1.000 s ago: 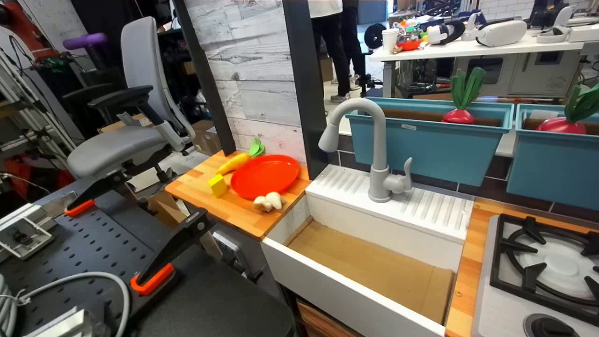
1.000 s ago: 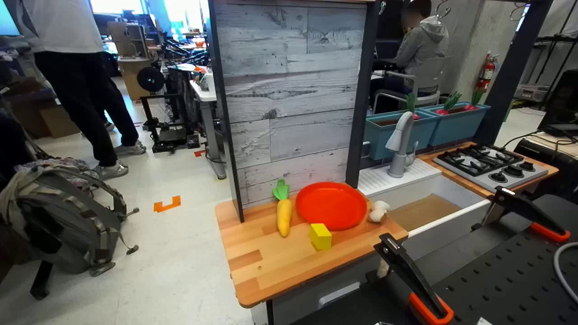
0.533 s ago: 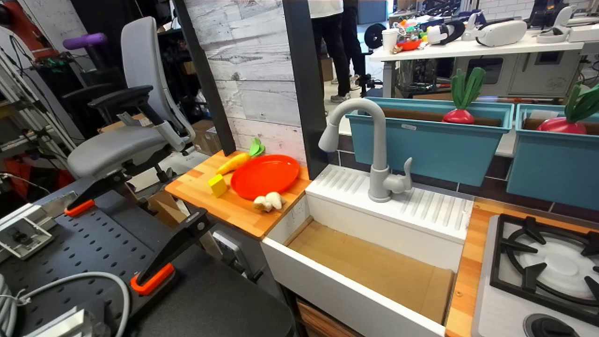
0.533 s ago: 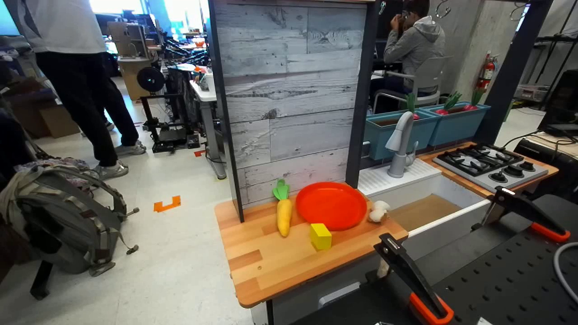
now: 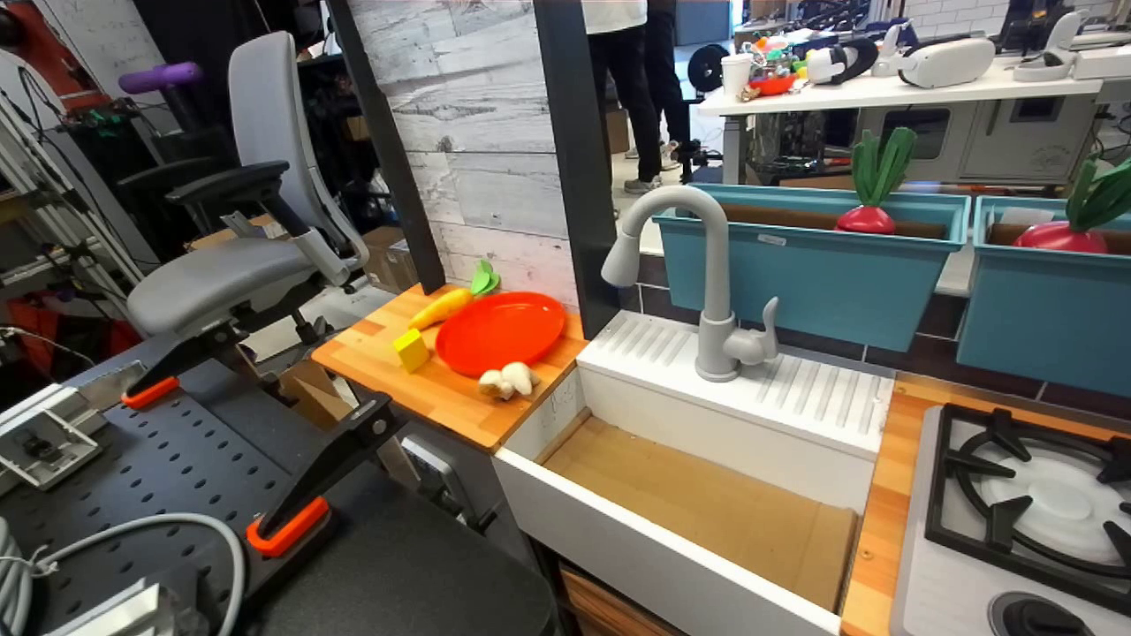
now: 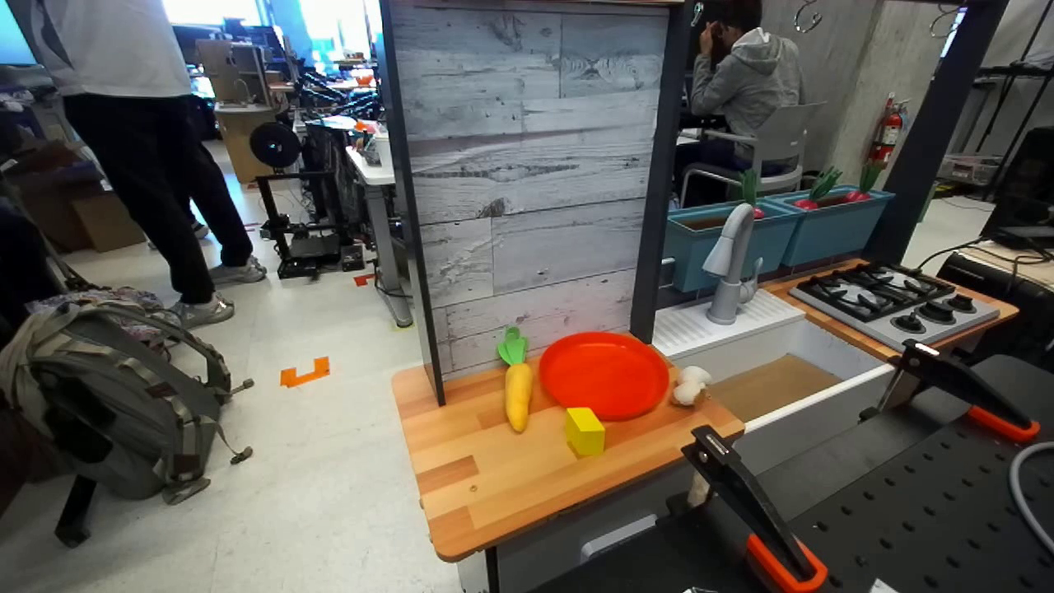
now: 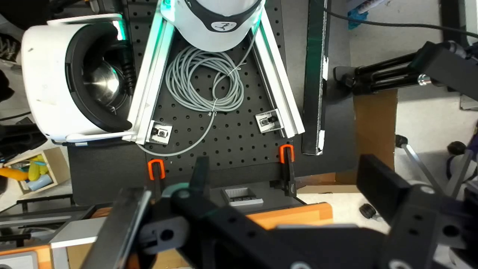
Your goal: Pick the yellow block and put it on the plate
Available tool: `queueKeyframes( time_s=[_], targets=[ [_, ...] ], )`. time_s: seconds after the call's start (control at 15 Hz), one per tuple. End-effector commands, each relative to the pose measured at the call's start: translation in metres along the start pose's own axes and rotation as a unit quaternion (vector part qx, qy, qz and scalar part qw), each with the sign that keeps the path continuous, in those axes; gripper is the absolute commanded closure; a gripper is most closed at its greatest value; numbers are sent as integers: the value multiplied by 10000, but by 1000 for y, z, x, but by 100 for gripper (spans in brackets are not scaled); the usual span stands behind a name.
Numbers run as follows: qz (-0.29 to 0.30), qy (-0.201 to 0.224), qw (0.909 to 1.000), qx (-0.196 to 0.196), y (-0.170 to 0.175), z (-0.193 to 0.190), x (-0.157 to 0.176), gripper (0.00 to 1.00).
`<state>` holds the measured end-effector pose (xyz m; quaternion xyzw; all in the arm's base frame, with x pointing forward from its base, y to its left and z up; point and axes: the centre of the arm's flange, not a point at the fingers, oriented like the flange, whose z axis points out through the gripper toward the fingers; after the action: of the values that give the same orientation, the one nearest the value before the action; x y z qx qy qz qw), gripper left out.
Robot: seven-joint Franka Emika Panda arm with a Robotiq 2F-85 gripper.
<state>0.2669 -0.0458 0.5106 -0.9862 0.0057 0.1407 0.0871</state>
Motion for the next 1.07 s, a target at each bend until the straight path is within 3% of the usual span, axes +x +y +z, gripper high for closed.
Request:
queueKeyframes(
  time_s=[0.0, 0.53, 1.0],
  targets=[
    [0, 0, 10000, 0, 0, 0, 0, 0],
    [514, 549, 9968, 278, -17, 29, 62, 0],
    [995, 725, 9919, 314, -42, 81, 164, 0]
  ],
)
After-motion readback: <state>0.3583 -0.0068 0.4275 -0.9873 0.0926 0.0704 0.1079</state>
